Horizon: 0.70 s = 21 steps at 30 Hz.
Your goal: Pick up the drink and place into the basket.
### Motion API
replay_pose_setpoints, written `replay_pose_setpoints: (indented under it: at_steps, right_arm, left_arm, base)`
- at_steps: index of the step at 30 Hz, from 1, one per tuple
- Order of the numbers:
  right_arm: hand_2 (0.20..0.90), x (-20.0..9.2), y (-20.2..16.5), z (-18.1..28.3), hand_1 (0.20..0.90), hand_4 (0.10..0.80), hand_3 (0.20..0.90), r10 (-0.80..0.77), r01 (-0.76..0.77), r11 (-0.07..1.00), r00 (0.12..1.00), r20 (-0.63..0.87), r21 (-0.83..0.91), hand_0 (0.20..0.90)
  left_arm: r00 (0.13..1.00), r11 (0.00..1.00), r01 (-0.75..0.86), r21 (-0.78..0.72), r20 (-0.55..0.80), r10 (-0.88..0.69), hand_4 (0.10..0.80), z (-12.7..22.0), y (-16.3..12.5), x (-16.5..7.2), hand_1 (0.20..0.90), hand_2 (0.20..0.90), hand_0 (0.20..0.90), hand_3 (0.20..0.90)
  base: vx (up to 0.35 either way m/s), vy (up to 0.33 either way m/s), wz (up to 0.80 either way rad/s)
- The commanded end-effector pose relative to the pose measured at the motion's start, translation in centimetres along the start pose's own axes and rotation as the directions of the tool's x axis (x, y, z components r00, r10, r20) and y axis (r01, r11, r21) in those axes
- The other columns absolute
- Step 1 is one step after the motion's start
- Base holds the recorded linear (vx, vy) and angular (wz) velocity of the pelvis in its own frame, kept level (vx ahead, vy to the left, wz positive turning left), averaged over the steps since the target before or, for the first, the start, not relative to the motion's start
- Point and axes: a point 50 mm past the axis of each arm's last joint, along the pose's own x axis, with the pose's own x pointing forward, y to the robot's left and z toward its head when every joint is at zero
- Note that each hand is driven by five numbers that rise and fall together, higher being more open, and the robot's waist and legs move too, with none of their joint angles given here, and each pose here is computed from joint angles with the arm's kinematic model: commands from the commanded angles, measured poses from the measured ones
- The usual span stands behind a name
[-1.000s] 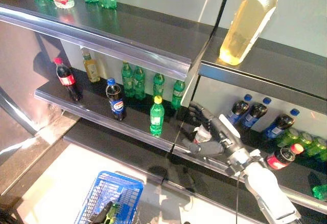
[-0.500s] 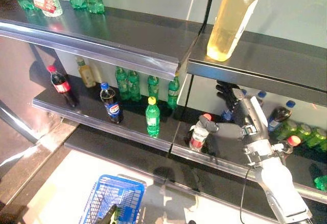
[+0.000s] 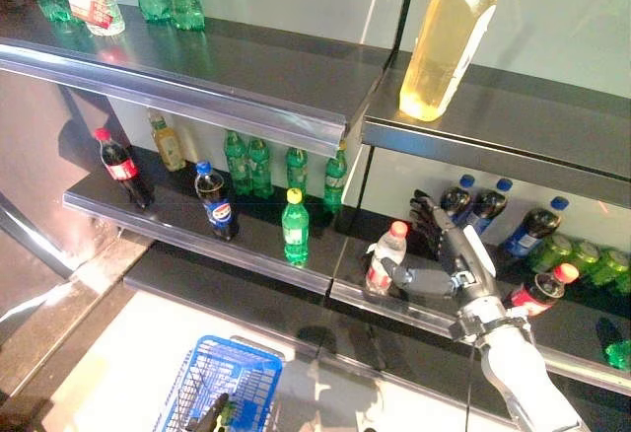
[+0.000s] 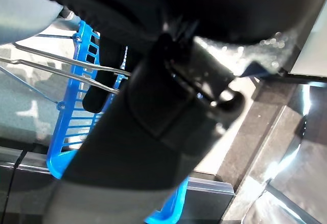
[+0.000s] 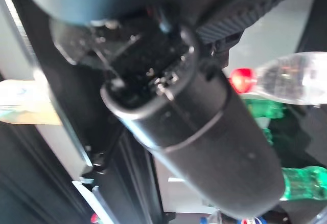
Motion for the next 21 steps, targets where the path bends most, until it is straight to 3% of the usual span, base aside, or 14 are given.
replay_pose_setpoints:
  at_steps: [1,10,21]
  right_arm:
    - [0.900,2.0,-1.1,5.5,0.900,0.800,0.900,-0.096,0.099,0.995,0.948,0.305,0.006,0.900]
    - [0.900,1.8,-1.9,4.1,0.900,0.800,0.900,-0.351,0.345,0.936,0.904,0.245,0.071,0.900]
    - [0.900,2.9,-1.5,4.3,0.900,0.800,0.900,-0.373,0.363,0.928,0.889,0.265,0.086,0.900]
  left_arm:
    - [0.999,0.996,0.047,0.077,0.015,-0.049,0.100,-0.1,-0.2,-0.2,0.300,0.300,0.300,0.200]
    - [0.995,0.993,0.095,0.074,-0.001,-0.095,0.100,-0.9,-1.2,-0.6,0.300,0.300,0.300,0.200]
    - [0.975,0.973,0.221,0.065,0.009,-0.222,0.100,-1.1,-4.4,-1.3,0.300,0.300,0.300,0.200]
  base:
    - [-0.017,0.033,0.06]
    - [0.003,0.010,0.04]
    - [-0.002,-0.001,-0.01]
